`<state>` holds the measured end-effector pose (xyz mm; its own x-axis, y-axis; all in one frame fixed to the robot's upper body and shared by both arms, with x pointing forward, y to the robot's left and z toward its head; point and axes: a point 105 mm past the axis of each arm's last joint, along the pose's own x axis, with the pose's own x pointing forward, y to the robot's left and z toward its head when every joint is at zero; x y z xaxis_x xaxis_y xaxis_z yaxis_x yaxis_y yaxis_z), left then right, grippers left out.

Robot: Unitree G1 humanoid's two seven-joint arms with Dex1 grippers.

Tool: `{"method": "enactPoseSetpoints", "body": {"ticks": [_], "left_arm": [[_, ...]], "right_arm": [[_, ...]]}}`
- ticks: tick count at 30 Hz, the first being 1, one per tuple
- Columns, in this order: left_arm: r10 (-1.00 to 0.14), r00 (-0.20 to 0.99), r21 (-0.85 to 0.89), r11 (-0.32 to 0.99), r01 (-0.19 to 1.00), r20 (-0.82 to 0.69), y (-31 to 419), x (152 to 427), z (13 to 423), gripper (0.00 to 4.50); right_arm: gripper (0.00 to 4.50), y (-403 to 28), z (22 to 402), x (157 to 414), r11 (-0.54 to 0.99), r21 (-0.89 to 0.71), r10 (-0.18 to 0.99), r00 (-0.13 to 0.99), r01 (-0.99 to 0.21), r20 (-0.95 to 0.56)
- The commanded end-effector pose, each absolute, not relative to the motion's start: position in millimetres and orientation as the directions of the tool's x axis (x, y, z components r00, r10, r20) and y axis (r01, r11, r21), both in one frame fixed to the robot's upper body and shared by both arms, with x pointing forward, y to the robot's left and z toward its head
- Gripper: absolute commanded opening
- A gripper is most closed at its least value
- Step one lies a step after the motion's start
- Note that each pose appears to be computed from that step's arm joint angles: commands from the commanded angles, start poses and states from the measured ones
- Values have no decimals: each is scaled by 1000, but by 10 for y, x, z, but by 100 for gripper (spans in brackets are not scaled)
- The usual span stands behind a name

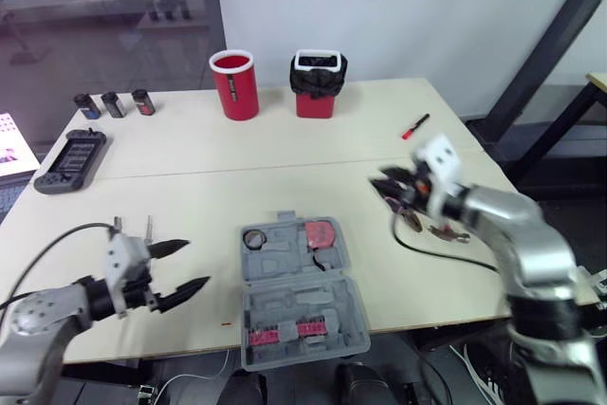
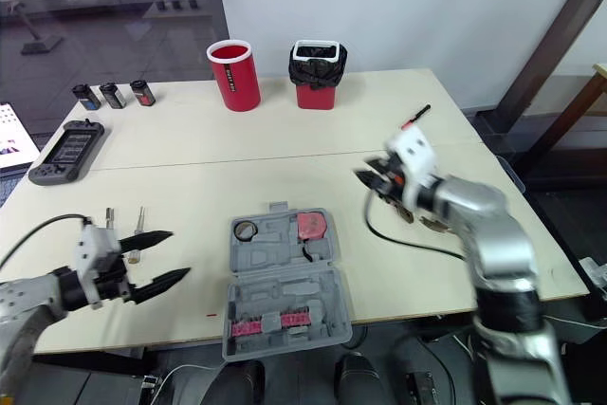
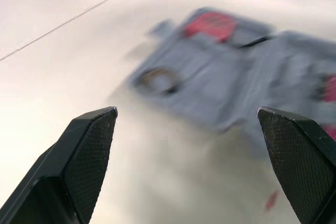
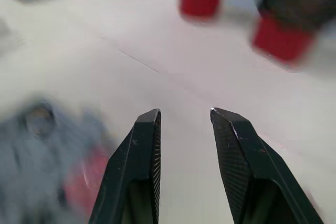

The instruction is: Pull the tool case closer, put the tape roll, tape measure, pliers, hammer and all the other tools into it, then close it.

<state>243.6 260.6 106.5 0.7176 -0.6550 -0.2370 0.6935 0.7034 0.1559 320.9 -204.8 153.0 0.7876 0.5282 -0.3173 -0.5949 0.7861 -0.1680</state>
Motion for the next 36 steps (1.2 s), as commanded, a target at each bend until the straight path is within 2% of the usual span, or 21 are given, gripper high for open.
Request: {"method": "enactPoseSetpoints", "body": {"ticks": [1,2,4,7,8,15,24,28,31,33,36], "left_arm": [[-534,805,210,783,586,-258,3059,2378,1165,450],[-479,834,231,809,540,-273,3230,2358,1148,450],[-357,889,244,870,428,-287,3588,2296,1111,450],[-192,920,284,912,295,-341,4084,2067,1008,450],[-163,918,287,917,276,-361,4182,1995,975,450],[-28,902,329,926,186,-430,4608,1677,885,450],[-80,911,312,924,220,-406,4525,1795,856,450],[-145,903,291,915,278,-404,4382,1893,816,450],[-275,878,234,893,384,-393,4044,2007,747,450],[-412,829,188,842,505,-379,3606,2084,672,450],[-529,777,148,786,601,-341,3129,2147,675,450]], "right_arm": [[158,-2507,1590,2901,807,-243,450,827,-538,-337],[209,-2654,1548,2805,819,-245,422,834,-519,-355],[281,-2955,1462,2631,846,-254,356,851,-469,-386],[433,-3356,1306,2375,865,-302,244,861,-402,-447],[442,-3424,1288,2333,873,-301,226,865,-384,-448],[442,-3626,1246,2179,903,-276,190,883,-329,-429],[442,-3594,1272,2194,900,-284,199,890,-332,-411],[442,-3452,1342,2225,904,-256,229,892,-344,-390],[442,-3128,1448,2274,900,-181,318,882,-396,-347],[442,-2836,1434,2319,888,-150,368,867,-435,-336],[442,-2582,1366,2400,895,-129,364,867,-426,-339]]}}
